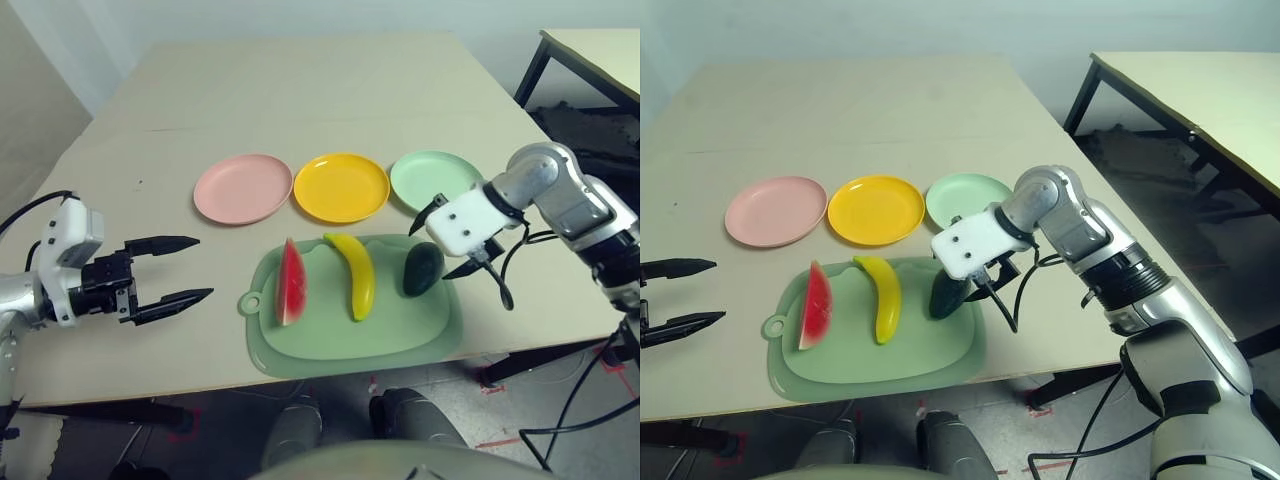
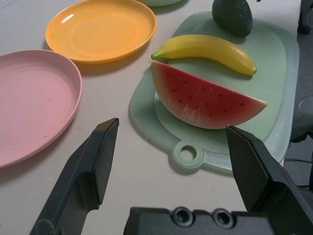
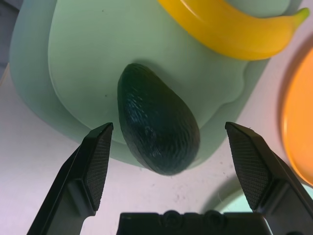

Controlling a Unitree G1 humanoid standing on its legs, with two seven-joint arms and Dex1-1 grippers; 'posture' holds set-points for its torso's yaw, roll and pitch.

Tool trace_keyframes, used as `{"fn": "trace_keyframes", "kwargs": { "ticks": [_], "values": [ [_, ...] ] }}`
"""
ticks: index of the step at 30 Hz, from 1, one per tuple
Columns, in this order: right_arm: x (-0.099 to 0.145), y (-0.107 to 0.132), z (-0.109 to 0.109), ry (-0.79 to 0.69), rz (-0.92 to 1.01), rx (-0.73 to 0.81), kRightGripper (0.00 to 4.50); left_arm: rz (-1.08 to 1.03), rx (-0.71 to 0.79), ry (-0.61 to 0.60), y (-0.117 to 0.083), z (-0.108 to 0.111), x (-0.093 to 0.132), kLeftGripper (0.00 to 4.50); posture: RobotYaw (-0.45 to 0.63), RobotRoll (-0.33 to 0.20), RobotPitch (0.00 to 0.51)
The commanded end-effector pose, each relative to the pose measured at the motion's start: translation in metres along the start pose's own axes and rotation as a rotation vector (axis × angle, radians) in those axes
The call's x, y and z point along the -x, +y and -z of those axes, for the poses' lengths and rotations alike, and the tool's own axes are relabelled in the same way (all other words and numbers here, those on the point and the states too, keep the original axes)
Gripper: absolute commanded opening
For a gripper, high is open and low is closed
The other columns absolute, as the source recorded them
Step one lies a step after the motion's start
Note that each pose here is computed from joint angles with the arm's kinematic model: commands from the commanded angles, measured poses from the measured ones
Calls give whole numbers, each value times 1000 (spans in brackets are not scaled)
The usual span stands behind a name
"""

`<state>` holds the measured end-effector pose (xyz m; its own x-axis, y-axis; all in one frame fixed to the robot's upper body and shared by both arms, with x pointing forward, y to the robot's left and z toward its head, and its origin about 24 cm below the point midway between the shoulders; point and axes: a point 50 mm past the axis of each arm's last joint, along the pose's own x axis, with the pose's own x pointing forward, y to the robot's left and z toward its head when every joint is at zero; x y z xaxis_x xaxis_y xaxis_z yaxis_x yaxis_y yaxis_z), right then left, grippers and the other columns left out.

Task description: Place the fruits into color-matched plates.

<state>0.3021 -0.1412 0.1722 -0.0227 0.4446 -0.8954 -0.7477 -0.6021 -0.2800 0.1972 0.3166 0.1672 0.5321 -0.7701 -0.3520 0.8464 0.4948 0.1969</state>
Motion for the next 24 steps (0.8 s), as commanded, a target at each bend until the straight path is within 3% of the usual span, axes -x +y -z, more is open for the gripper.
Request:
{"fn": "trace_keyframes", "kwargs": {
  "ticks": [1, 23, 24],
  "values": [
    [-8, 0, 4, 12, -2, 4, 4500, 11, -15, 18, 0, -2, -2, 4445, 3, 0, 102],
    [-23, 8, 9, 51, -58, -2, 4500, 9, -24, 30, 1, -2, 0, 4445, 16, 0, 102],
    [-23, 8, 9, 50, -61, -3, 4356, 9, -24, 30, 1, -2, 0, 4488, 18, 0, 101]
  ]
}}
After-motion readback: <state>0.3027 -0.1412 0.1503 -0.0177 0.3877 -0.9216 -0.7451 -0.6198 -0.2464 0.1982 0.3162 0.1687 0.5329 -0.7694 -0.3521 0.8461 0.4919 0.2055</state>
